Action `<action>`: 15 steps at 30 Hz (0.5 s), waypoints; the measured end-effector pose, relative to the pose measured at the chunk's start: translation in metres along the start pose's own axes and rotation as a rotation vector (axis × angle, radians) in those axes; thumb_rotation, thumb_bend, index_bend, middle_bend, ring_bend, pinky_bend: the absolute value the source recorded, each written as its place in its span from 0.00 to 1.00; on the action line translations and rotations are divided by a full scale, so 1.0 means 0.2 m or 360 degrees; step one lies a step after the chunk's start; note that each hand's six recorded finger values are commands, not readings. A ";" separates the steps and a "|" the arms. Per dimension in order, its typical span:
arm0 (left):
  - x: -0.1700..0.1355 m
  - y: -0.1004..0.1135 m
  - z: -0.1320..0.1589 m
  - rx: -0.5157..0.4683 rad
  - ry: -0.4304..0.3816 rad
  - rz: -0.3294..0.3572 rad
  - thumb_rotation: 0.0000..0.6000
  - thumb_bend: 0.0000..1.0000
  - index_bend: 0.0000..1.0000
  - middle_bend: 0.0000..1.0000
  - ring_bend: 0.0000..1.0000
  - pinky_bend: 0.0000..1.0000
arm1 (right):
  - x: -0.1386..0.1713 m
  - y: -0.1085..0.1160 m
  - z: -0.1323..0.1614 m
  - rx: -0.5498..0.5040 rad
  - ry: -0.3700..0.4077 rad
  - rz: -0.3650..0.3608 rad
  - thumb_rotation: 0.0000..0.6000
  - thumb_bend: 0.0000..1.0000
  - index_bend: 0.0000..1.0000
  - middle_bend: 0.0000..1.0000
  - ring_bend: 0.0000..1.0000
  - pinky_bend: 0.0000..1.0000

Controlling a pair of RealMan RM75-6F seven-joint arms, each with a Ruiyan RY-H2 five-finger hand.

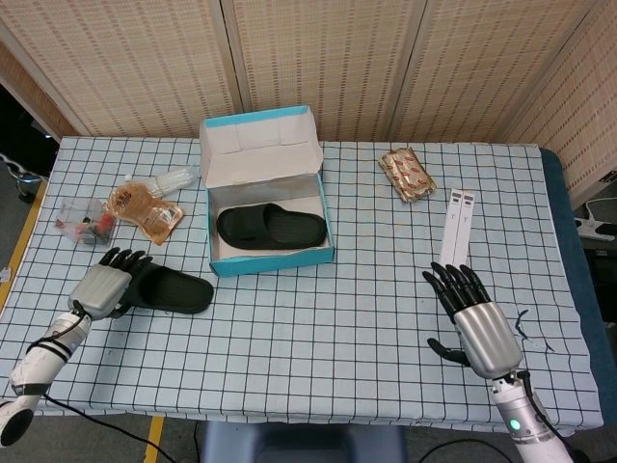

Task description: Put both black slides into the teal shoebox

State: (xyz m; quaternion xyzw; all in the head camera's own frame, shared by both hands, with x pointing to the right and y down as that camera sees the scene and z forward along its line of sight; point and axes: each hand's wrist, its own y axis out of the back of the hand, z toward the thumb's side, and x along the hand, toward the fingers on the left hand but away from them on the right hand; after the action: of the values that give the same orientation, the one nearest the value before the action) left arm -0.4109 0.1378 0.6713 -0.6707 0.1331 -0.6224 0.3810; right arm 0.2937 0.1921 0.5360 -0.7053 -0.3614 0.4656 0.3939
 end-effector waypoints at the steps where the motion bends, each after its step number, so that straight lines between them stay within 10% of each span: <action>1: 0.01 -0.03 -0.01 0.0023 0.0022 -0.0017 1.00 0.35 0.00 0.00 0.00 0.00 | 0.01 0.01 -0.01 -0.0018 -0.0007 -0.0009 1.00 0.06 0.00 0.00 0.00 0.00; 15: 0.07 -0.15 -0.05 0.0021 0.0089 -0.0107 1.00 0.35 0.00 0.00 0.00 0.01 | 0.02 -0.03 -0.01 -0.0041 -0.0013 0.0057 1.00 0.06 0.00 0.00 0.00 0.00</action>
State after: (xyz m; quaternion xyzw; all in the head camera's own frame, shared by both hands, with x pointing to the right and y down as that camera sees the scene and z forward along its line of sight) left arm -0.4264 0.1459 0.7014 -0.6545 0.1170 -0.6543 0.3602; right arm 0.2959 0.1985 0.5396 -0.7148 -0.3563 0.4707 0.3750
